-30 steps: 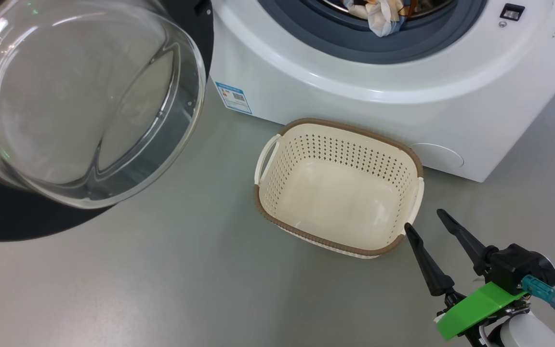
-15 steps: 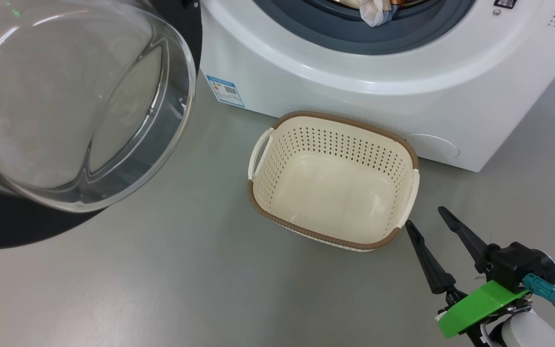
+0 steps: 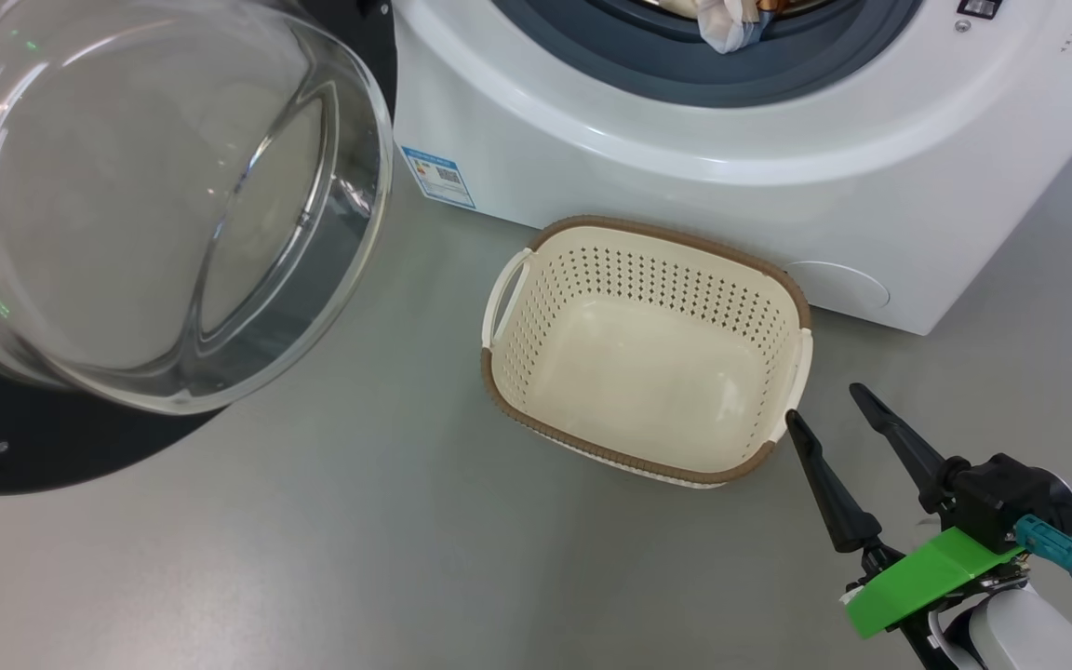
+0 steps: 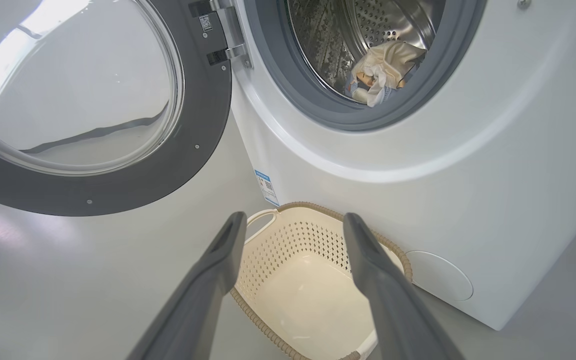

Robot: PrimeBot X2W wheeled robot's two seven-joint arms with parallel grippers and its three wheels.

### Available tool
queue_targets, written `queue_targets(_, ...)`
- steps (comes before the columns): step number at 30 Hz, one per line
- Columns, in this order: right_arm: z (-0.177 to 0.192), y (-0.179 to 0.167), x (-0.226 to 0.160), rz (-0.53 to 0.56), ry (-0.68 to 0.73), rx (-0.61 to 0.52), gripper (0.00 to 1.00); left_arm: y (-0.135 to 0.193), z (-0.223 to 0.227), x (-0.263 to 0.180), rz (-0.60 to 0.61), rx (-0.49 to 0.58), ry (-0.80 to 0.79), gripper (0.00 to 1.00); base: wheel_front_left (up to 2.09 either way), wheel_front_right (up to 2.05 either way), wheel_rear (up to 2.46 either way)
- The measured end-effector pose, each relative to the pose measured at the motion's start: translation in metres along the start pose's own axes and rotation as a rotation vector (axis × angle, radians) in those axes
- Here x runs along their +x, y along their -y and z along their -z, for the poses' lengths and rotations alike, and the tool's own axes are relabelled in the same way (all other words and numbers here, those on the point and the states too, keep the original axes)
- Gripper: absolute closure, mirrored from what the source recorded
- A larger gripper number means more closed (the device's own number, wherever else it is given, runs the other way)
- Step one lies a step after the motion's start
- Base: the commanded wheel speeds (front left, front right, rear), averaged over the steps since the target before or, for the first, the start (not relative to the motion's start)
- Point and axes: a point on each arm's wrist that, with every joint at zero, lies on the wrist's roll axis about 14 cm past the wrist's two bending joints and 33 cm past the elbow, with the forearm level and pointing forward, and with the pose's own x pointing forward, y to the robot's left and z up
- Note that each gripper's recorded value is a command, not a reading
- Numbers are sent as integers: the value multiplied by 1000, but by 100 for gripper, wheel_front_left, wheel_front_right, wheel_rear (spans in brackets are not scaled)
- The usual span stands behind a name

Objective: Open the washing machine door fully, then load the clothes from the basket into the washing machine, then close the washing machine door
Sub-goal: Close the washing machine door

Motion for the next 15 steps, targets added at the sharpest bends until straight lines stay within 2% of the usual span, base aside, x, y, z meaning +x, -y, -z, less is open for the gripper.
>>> queue_targets(11, -11, -6, 0, -1, 26, -8, 0, 4, 21, -12, 26, 29, -153, 100, 0, 0, 0)
queue_targets(15, -18, -8, -1, 1, 40, -17, 0, 16, 42, -12, 71, 49, -244, 100, 0, 0, 0)
